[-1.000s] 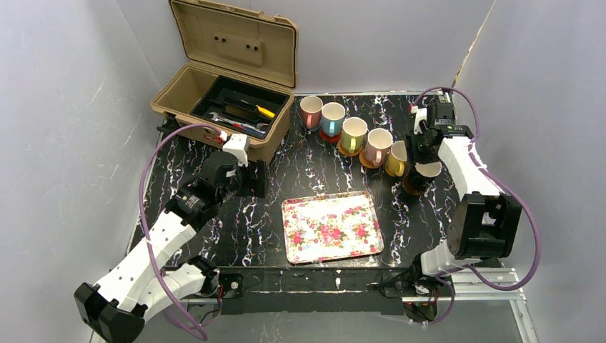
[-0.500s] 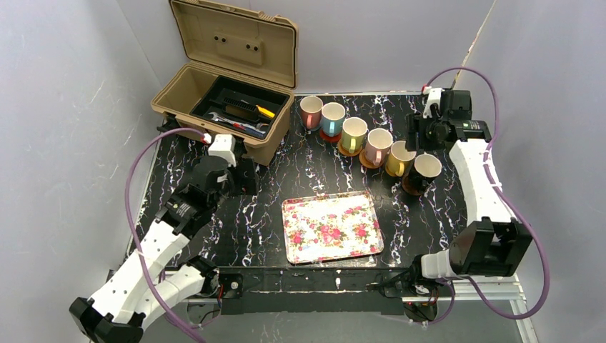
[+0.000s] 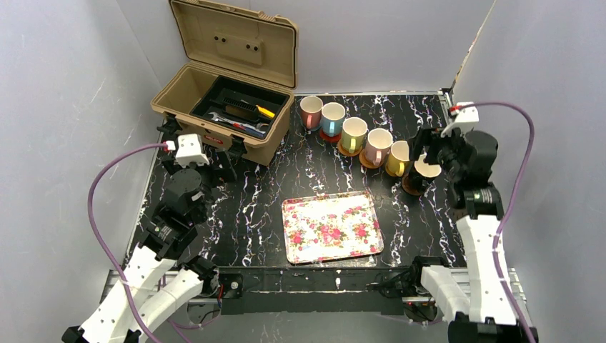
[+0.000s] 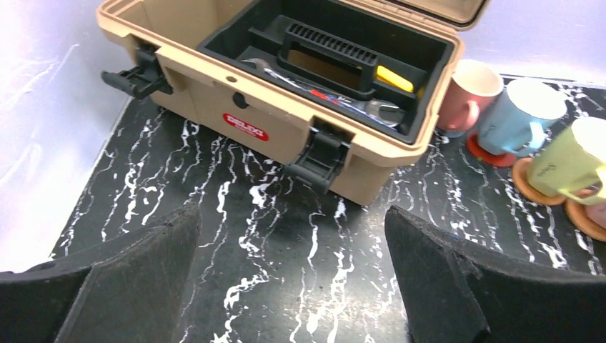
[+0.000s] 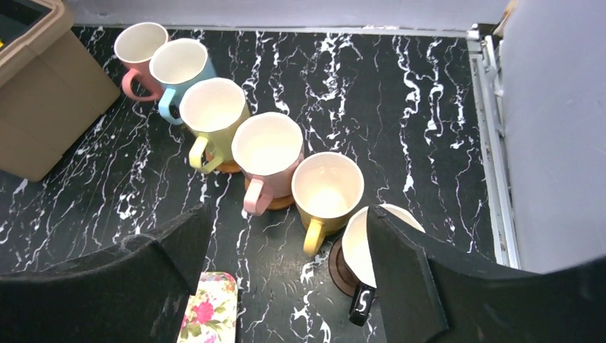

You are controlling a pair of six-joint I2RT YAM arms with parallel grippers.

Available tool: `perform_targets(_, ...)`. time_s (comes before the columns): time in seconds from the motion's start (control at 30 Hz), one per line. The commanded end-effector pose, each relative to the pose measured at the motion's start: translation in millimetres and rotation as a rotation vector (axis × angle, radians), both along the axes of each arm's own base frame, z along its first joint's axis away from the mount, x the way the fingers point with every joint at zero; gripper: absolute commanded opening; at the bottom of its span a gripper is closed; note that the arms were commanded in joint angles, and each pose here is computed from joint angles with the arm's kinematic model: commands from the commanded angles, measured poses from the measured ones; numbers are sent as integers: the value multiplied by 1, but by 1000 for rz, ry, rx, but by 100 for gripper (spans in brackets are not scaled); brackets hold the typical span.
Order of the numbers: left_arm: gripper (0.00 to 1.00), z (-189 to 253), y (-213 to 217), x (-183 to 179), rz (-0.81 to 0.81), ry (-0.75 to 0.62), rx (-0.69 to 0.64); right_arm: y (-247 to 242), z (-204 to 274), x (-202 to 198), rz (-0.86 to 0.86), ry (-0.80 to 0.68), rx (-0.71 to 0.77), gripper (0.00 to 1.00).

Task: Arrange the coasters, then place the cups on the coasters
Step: Reset both arms

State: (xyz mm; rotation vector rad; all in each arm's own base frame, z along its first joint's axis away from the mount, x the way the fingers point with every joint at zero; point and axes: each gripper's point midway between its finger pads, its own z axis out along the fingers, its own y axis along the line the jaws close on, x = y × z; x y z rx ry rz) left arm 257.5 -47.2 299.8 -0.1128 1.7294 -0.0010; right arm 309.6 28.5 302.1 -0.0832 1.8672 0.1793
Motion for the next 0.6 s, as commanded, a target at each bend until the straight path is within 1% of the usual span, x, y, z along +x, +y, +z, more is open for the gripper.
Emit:
perform_targets(0.0,98,-1,24,-1,117,-69,22,-8,20,2,-60,-230,15,87)
perform_targets(0.1,98,-6,24,-3,109,-81,12,-12,11,-7,-78,-268,7,89)
perform_targets(0.23,98,-9,25,-4,113,-72,20,-14,4,-14,-83,-283,-14,90)
perform_targets(0.57,98,-9,28,-7,122,-84,21,-13,9,-16,-74,-292,-19,91)
